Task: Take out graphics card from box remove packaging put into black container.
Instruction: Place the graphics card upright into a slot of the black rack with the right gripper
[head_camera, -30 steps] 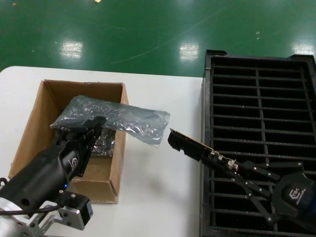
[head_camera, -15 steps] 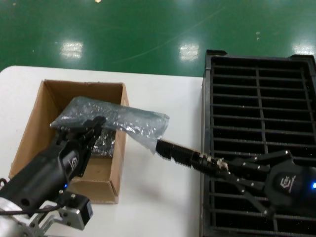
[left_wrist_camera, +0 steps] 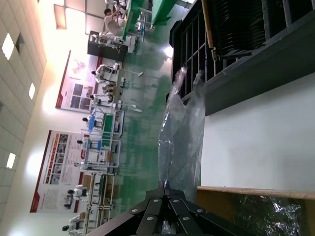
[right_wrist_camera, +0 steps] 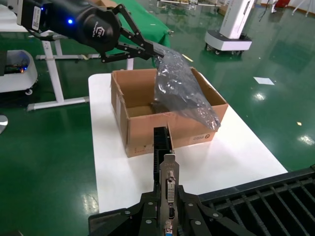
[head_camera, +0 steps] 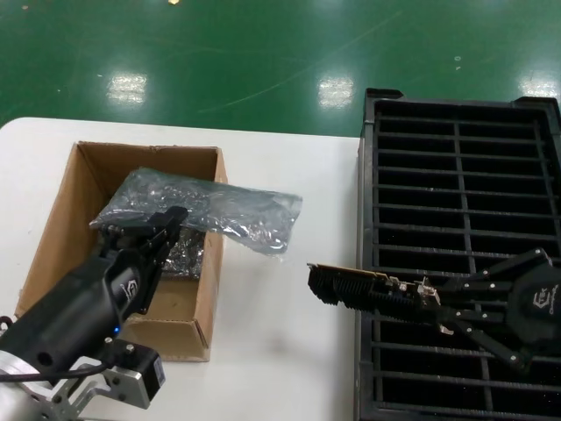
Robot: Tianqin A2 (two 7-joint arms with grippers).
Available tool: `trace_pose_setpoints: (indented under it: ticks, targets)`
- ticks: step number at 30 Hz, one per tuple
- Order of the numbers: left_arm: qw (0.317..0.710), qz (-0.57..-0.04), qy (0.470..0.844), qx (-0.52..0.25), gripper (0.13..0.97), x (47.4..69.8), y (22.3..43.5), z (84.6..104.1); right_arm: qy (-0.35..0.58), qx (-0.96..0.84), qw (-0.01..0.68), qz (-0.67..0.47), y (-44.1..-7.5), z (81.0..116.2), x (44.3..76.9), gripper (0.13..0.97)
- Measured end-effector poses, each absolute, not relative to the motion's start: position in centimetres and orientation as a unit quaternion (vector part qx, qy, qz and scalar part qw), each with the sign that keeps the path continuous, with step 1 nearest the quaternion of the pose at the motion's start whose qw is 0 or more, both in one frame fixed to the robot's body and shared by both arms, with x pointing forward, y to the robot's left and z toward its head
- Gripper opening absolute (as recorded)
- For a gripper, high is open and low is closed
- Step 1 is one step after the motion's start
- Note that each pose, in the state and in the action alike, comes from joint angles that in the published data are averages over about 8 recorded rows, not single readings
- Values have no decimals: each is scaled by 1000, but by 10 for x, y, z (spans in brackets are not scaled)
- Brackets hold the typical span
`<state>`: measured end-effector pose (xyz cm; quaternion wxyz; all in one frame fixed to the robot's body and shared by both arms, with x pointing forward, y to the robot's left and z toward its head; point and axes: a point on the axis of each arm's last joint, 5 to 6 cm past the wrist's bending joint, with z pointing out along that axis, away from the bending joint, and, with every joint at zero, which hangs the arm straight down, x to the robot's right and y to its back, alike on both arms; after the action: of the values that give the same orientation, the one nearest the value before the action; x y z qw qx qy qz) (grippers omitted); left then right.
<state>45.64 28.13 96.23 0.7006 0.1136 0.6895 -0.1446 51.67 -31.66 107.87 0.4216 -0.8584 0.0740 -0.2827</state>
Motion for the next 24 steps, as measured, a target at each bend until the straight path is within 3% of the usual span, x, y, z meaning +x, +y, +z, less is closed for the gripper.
trace_pose_setpoints:
  ticks: [12,24]
  targets:
    - [701,-145,689,114,140,456,281,962,78,-861,419,-278,-318,1082,519,188]
    - [701,-145,689,114,140,456,281,962,95,-900,376,-200,-337,1110,541,188]
